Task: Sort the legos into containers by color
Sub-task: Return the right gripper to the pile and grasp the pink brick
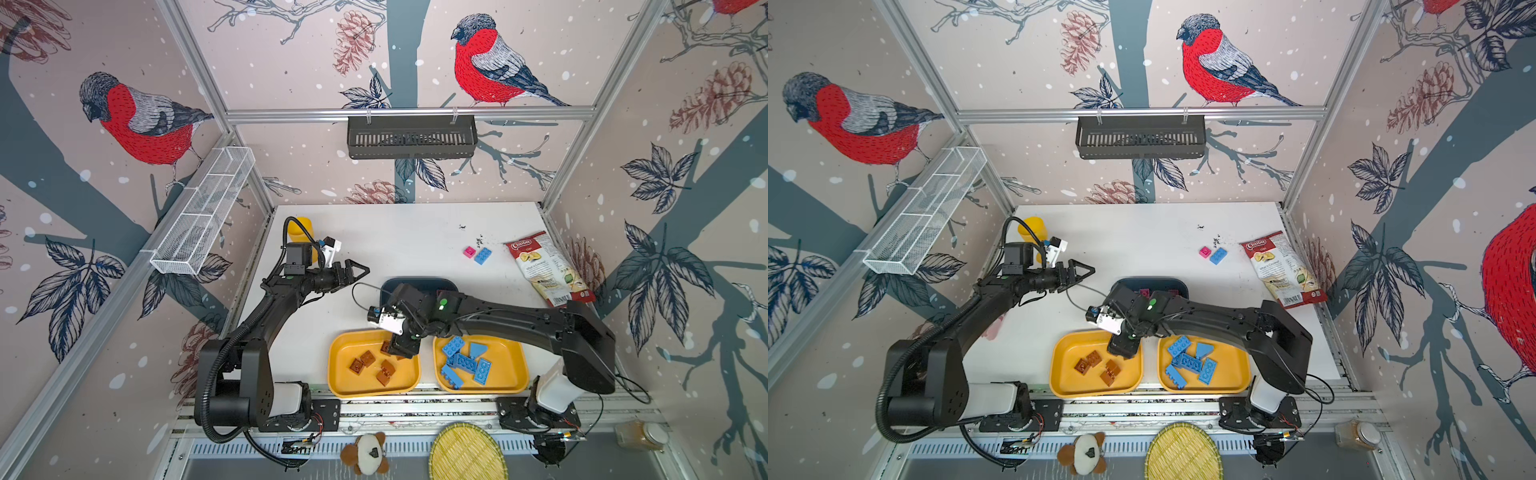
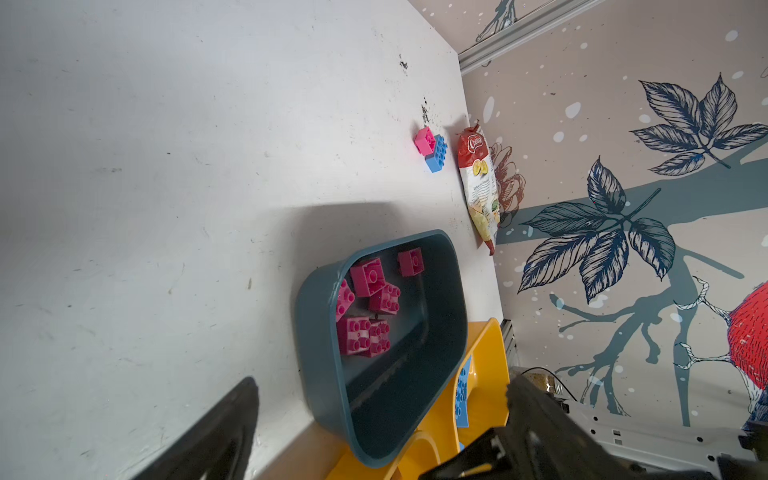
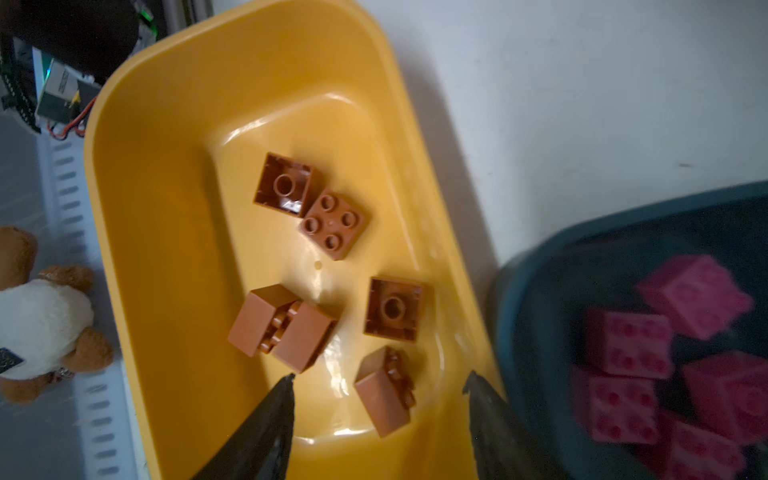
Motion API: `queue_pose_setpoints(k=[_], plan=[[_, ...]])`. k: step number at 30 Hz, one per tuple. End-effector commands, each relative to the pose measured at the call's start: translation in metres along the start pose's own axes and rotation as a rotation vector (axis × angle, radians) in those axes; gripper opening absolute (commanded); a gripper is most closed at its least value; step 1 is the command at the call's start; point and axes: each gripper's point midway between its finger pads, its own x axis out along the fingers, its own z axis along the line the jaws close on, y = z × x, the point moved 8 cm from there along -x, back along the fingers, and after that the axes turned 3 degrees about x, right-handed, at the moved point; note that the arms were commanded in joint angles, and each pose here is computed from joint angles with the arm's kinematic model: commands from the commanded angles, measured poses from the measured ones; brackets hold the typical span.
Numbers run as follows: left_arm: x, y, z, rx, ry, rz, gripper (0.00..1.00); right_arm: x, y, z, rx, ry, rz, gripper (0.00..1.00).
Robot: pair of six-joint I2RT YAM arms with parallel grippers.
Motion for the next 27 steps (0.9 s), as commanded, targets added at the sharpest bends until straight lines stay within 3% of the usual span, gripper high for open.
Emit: queue_pose_setpoints(k=[1,8,11,20,27], plan=[[0.001,-0.003,0.001,0.001,0.003,-0.009,0.93,-0.021,0.006,-0.04,0.103,0.124,-0.022,0.67],[0.003,-0.007,0.001,-0.001,0.014,-0.005,0.93,-0.075,0.038,-0.161,0.502,0.418,-0.105,0.71],[0.003,-0.008,0.002,-0.001,0.013,0.0,0.93,-0.092,0.052,-0.202,0.61,0.516,-0.115,0.72],[0.004,-0.008,0.0,-0.001,0.03,-0.005,0.93,-0.103,0.094,-0.293,0.65,0.702,-0.004,0.74],[0.005,-0.009,-0.002,-0.007,0.064,-0.006,0.92,-0.09,0.109,-0.332,0.58,0.674,0.051,0.75]])
